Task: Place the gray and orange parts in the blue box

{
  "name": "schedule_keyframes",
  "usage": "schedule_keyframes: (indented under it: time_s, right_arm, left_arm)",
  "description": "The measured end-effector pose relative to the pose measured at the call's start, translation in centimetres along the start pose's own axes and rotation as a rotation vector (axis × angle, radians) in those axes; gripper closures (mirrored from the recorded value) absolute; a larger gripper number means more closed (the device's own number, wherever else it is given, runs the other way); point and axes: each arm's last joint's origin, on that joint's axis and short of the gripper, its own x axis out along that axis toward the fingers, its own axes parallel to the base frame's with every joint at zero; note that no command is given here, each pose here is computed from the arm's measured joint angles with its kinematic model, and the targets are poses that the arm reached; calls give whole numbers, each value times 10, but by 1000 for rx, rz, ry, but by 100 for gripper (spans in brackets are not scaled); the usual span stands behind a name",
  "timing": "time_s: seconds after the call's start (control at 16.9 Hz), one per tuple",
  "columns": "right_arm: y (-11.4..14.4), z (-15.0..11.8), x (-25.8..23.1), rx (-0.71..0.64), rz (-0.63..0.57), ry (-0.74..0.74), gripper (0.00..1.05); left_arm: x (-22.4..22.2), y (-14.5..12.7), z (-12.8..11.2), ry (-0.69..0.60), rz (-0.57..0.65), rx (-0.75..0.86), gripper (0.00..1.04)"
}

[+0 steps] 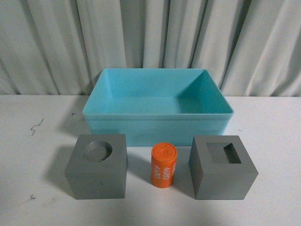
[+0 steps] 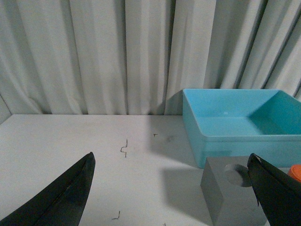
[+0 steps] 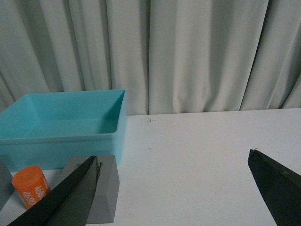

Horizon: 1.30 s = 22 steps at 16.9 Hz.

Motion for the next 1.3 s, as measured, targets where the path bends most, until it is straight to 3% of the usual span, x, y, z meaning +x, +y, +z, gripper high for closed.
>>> schedule_keyframes:
  time_s: [1.3]
  right_arm:
    - [0, 0, 0, 0, 0, 0, 6]
  left_arm:
    - [0, 0, 0, 0, 0, 0, 7]
